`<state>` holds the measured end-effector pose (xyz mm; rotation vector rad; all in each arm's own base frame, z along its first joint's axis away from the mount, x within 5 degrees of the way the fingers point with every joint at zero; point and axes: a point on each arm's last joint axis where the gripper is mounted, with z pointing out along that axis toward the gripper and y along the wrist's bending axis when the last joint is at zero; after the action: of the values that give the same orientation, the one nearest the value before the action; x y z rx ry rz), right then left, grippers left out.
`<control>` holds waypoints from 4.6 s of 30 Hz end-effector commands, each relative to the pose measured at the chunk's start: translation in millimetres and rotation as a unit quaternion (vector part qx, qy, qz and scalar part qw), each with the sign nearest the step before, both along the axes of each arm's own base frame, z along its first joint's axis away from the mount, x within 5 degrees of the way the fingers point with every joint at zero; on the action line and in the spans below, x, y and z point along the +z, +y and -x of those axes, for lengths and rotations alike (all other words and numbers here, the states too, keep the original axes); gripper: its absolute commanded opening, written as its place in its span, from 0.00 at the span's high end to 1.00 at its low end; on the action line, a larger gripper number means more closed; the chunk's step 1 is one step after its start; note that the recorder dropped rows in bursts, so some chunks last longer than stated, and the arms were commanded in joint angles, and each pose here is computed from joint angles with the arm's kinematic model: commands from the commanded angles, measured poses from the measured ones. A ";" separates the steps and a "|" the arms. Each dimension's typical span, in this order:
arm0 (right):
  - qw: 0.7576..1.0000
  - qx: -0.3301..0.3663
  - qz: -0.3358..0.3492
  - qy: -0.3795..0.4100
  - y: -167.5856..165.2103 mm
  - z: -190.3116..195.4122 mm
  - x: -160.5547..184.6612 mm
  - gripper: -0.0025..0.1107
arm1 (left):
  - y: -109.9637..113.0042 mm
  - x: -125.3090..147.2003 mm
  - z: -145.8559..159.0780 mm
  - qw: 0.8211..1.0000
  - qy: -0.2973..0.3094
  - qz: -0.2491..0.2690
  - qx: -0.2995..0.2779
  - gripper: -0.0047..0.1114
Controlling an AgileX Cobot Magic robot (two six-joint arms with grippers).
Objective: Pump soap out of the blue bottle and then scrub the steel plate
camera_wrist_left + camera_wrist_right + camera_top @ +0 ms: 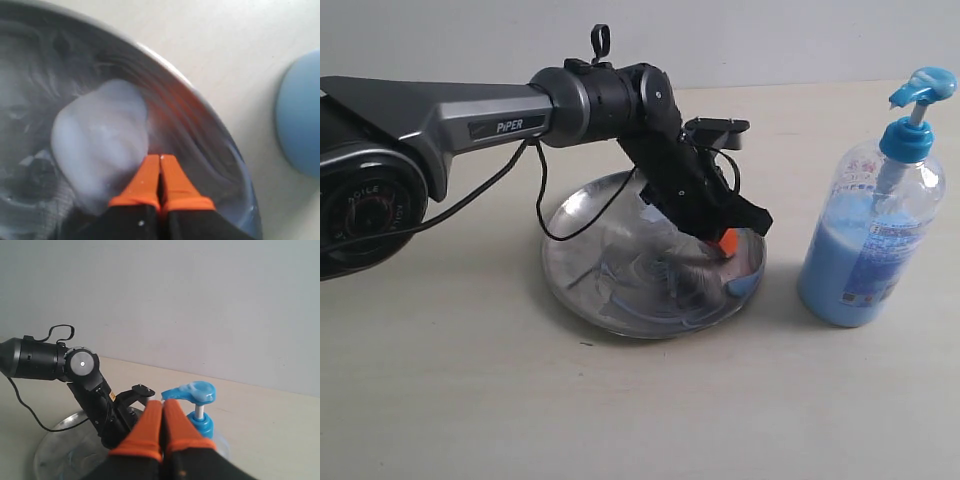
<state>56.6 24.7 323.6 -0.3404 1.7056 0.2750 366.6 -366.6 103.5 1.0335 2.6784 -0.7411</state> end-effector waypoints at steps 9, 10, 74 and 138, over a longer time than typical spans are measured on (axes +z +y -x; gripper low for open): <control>1.000 0.000 -0.001 -0.002 -0.3 0.7 -1.4 0.98 | 0.0 54.3 -12.4 0.993 -0.114 0.027 0.009 0.96; 1.000 -0.001 0.000 -0.003 -0.4 0.6 -1.4 0.98 | 1.2 63.2 -12.7 0.992 -0.125 0.028 0.009 0.96; 1.000 -0.008 0.011 0.000 0.7 -7.7 -25.4 0.98 | 232.1 313.1 164.6 0.942 -0.304 0.073 0.122 0.96; 1.000 -0.008 0.011 0.000 0.7 -7.6 -25.4 0.98 | 345.5 246.7 280.9 0.733 -0.572 0.151 0.336 0.96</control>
<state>64.3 25.4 298.5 -0.3472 1.7220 0.2411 89.7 -25.5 358.7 0.2146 1.5343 -0.2169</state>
